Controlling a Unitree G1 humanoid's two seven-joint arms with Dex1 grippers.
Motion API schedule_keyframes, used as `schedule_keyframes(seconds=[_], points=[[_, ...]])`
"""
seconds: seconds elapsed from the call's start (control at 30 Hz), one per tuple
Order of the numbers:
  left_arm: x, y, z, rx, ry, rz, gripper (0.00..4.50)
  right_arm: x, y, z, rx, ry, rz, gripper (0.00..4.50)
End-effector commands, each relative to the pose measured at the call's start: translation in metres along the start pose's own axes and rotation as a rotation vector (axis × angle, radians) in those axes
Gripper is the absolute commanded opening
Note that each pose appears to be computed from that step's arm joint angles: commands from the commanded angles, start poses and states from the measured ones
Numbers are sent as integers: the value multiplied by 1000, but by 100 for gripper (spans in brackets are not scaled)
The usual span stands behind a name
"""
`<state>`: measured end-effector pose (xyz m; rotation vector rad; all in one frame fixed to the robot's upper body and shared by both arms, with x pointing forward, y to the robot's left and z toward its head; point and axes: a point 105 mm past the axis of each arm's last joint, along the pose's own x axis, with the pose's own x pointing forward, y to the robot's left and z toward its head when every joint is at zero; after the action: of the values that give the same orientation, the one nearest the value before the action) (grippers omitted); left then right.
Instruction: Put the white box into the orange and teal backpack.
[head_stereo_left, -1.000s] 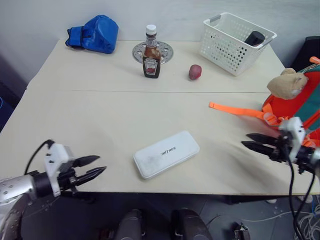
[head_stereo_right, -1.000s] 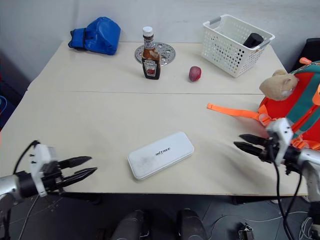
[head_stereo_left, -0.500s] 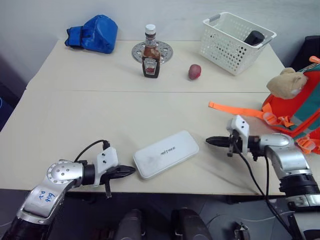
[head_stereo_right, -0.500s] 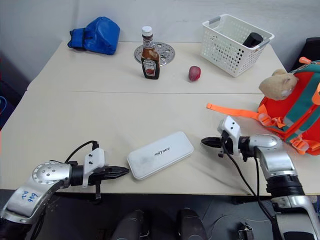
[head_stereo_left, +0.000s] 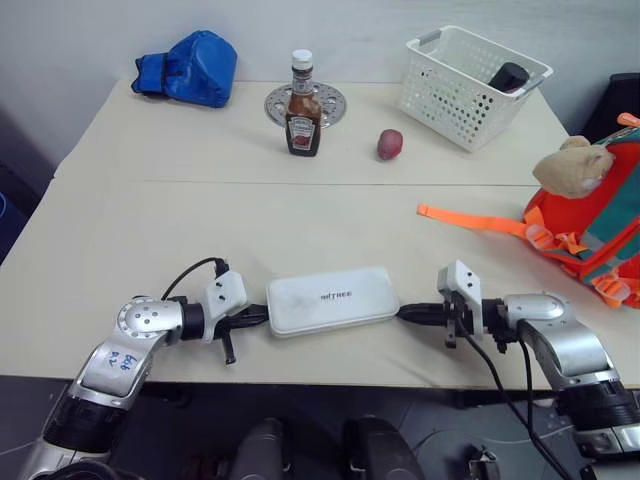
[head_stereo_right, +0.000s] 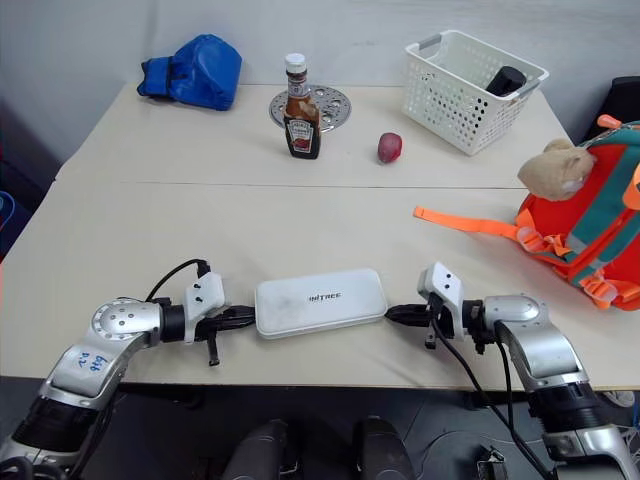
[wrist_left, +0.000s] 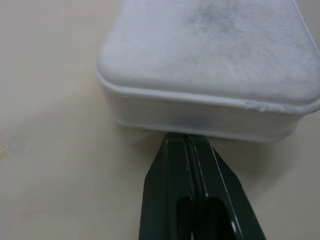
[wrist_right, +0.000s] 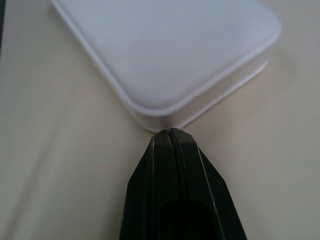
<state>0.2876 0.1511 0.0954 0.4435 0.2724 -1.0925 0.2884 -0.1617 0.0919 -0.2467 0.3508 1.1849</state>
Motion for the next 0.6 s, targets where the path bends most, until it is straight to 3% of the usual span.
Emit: schedule_keyframes(seconds=[0.03,0.33,0.47,0.6], points=[[-5,6,6,26,-18,22,2,-7,0,11,-28,-27,-34,0],[-46,15,-19,-43,96,51,2,-19,-13,15,-72,2,-66,0],[-54,15,-5,-245,-8,56,85,-23,-27,20,-120,29,-74,0],[-55,15,7,-493,-102,55,212,-23,-37,25,-165,45,-63,0]])
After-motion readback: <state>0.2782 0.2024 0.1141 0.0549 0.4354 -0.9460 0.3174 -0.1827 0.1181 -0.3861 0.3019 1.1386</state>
